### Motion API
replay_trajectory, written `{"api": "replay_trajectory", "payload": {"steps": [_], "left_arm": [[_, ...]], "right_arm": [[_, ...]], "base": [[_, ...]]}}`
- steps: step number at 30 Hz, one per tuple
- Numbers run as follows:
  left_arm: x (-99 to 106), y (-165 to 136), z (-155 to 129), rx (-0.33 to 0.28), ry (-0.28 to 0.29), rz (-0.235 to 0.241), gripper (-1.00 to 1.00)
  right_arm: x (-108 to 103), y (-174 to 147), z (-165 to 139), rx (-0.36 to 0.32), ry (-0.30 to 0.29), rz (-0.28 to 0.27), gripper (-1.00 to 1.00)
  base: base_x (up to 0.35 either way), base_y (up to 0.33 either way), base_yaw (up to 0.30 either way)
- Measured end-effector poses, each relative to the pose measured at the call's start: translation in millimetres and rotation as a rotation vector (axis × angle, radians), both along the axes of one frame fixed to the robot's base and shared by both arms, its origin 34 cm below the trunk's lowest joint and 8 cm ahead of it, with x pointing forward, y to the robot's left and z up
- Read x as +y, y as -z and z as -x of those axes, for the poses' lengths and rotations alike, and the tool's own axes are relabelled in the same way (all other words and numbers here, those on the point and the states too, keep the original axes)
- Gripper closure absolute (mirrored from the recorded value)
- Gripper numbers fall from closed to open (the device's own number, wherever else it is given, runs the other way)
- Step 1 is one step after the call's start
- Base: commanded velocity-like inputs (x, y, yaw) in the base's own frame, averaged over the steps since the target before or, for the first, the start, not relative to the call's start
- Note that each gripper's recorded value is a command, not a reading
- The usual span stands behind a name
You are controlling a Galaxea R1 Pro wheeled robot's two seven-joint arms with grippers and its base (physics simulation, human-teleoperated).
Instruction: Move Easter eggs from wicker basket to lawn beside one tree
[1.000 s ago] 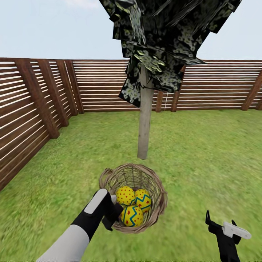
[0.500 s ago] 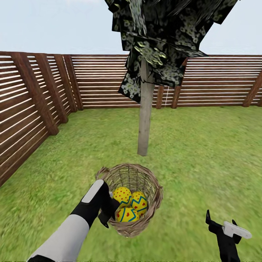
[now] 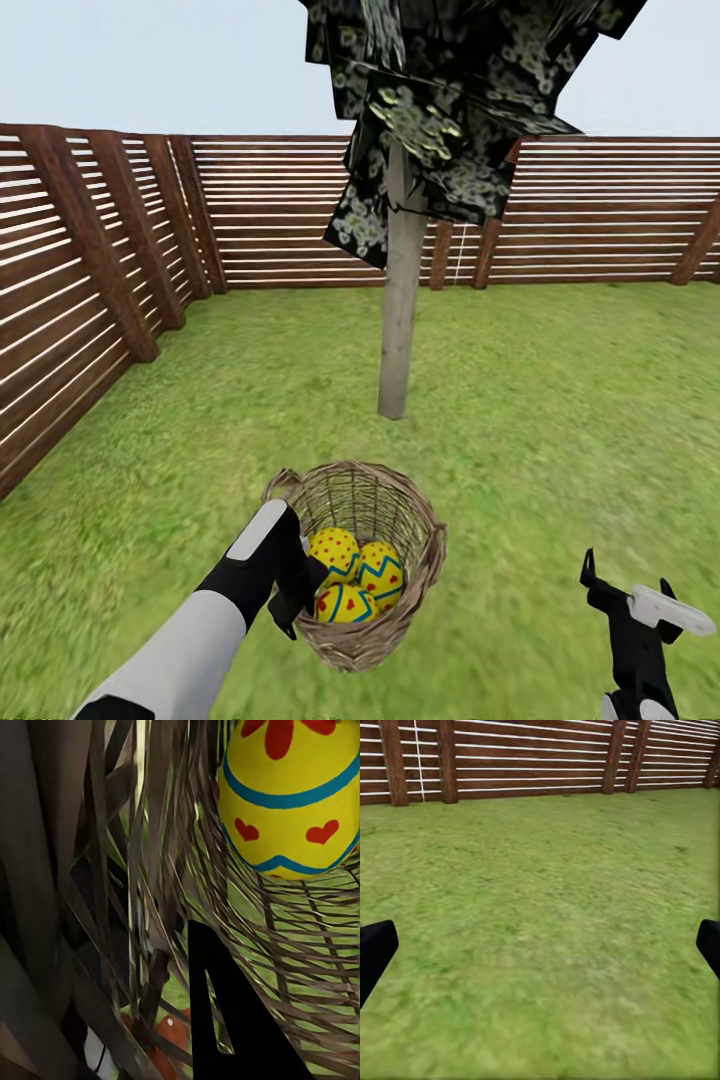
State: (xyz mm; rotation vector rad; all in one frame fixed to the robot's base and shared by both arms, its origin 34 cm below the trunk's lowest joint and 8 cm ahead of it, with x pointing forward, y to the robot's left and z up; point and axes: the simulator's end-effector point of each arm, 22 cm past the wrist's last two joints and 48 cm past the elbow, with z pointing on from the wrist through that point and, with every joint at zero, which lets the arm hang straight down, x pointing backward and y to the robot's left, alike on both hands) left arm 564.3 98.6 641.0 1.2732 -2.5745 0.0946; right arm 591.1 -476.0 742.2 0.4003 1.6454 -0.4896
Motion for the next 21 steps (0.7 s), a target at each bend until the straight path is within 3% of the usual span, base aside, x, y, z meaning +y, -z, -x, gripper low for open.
{"api": "replay_trajectory", "payload": {"steps": [17, 21], "left_arm": [[-1, 31, 4, 0.018, -0.009, 0.000, 1.00], [-1, 34, 4, 0.018, -0.027, -0.012, 1.00]], "right_arm": [[-2, 33, 5, 0.033, 0.004, 0.001, -1.00], [-2, 35, 6, 0.038, 0.004, 0.002, -1.00]], "base": [[0.000, 0.000, 0.000], [0.152, 0.000, 0.000]]}}
